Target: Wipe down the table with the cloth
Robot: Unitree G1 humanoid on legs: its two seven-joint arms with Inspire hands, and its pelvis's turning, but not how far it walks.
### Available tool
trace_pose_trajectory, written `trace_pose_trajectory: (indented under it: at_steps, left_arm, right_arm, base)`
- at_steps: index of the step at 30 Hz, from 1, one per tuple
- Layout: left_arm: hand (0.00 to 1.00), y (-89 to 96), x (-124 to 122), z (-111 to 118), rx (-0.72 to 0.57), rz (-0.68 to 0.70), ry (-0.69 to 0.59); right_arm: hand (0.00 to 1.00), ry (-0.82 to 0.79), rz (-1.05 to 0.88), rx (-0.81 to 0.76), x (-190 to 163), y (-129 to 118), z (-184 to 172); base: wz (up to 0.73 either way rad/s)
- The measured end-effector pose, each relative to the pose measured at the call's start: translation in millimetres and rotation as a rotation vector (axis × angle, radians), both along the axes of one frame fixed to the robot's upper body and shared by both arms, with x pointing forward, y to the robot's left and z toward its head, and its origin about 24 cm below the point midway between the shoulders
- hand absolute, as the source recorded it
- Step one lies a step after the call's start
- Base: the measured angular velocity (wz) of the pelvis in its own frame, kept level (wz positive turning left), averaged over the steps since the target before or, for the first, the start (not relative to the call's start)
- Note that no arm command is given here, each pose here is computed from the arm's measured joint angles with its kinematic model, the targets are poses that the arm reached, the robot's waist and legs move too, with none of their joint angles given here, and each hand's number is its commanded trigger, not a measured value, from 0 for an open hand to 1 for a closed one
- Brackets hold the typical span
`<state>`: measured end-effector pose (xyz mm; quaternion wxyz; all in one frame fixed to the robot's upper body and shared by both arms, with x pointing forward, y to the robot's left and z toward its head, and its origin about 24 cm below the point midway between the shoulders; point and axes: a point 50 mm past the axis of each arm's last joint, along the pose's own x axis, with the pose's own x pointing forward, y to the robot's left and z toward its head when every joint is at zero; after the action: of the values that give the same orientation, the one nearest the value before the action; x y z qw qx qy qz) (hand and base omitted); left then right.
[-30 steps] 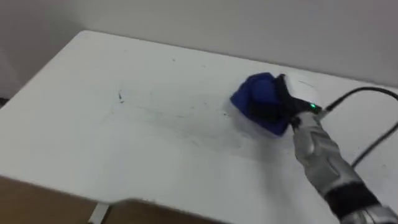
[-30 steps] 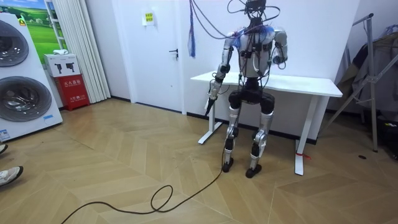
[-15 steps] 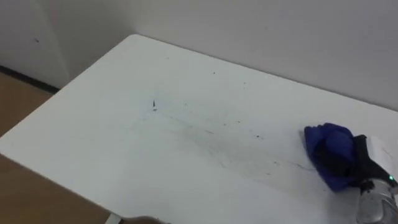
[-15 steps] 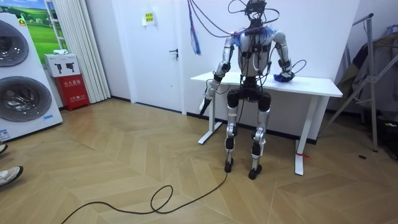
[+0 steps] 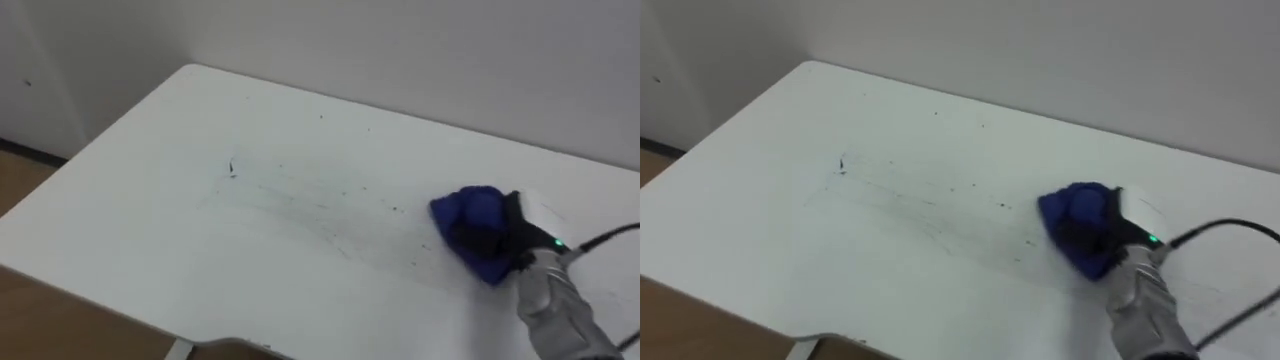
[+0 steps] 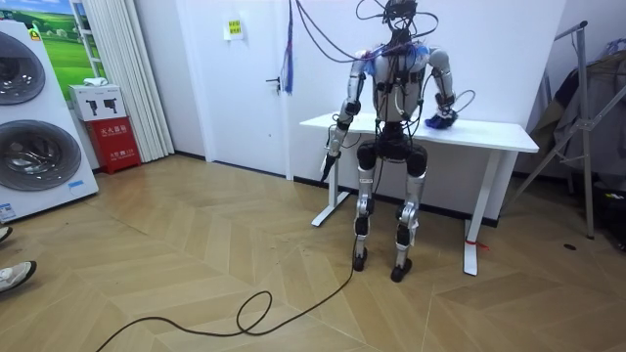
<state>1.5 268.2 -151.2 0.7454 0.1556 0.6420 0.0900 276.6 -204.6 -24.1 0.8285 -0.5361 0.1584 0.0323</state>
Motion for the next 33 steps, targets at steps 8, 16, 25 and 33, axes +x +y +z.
trace_pose_trajectory:
  at_steps: [8, 16, 25, 33]
  left_arm:
    - [0.00, -2.2, -31, 1, -0.003, 0.003, 0.075]
    - [0.00, 25.7, -33, 13, 0.146, 0.033, 0.058]
    - [0.00, 22.1, -16, 12, 0.141, 0.003, 0.004]
    - [0.00, -0.2, -5, 0, 0.063, -0.043, 0.024]
  right_arm:
    - [1.00, -0.050, -0.001, 0.034, -39, -10, -28]
    - [1.00, -0.151, -0.526, -0.039, -157, -103, -47]
    - [1.00, -0.084, -0.708, -0.038, -172, -136, -50]
    - [1.00, -0.043, -0.381, 0.061, -35, -52, -25]
  base:
    - [0.33]
    - [0.03]
    - [-0.11]
    - [-0.68]
